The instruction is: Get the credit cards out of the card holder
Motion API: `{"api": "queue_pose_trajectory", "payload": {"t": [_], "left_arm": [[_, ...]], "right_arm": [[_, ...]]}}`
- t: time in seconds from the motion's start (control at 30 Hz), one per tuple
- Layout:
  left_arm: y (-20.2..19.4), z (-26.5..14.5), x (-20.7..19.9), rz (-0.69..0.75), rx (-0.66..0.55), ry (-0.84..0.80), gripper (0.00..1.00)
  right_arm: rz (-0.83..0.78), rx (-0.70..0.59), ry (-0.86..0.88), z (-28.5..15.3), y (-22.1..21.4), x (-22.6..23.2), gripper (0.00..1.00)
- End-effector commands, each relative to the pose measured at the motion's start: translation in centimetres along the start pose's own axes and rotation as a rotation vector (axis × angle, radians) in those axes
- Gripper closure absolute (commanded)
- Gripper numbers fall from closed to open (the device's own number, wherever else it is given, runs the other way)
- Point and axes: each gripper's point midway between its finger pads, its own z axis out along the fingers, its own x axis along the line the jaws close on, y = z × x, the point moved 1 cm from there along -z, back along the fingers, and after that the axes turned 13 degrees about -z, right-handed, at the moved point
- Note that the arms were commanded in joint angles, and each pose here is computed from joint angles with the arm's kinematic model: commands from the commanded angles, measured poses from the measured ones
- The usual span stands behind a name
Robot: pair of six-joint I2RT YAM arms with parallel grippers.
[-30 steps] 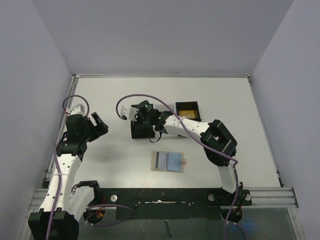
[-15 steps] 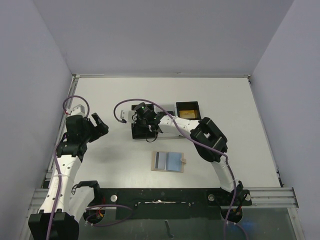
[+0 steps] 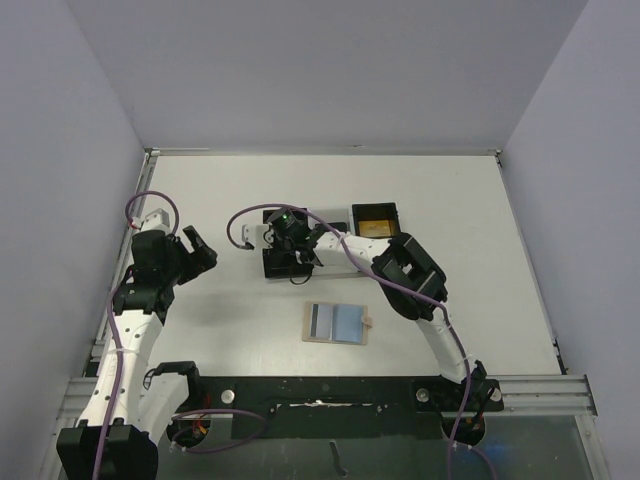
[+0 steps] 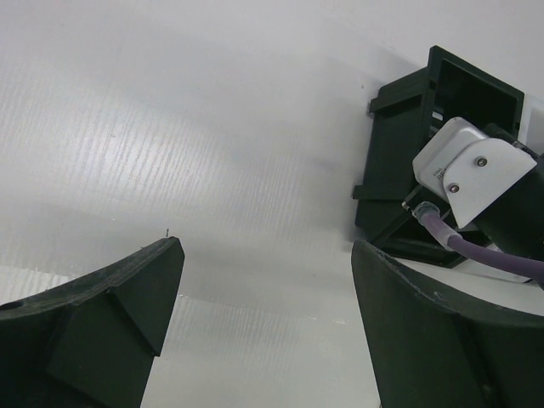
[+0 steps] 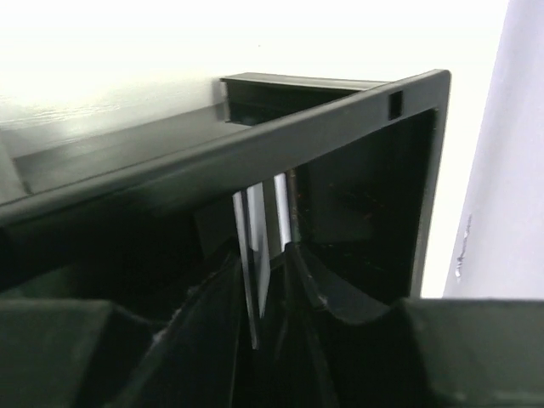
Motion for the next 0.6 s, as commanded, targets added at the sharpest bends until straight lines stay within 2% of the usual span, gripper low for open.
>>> {"api": "queue_pose_trajectory", "payload": {"t": [0.0,0.07,0.13,0.33,0.57], "left_arm": [[1.6,-0.3,-1.2,0.021,-0.065,-0.052,0.2],[1.6,-0.2,-1.2,0.022,-0.062,-0.054,0.2],[1.5,-0.2,-1.2,0.023,-0.059,-0.057,0.2],[1.4,-0.2,-1.2,0.023,-0.056,-0.06,0.2],[1.2,-0.1,-1.4,0.027,-0.044,-0.07,0.2]], "right_arm": [[0.002,-0.024,-0.089,-0.4,0.5,-3.0,0.67],[0.022,-0.042,-0.091,-0.6,0.8,-3.1,0.58],[0.041,-0.047,-0.094,-0.6,0.7,-3.2,0.54],[0.071,-0.05,-0.102,-0.9,0.7,-3.5,0.49],[0.135,-0.115,-0.093,-2.1,1.4,-4.2,0.41]]}}
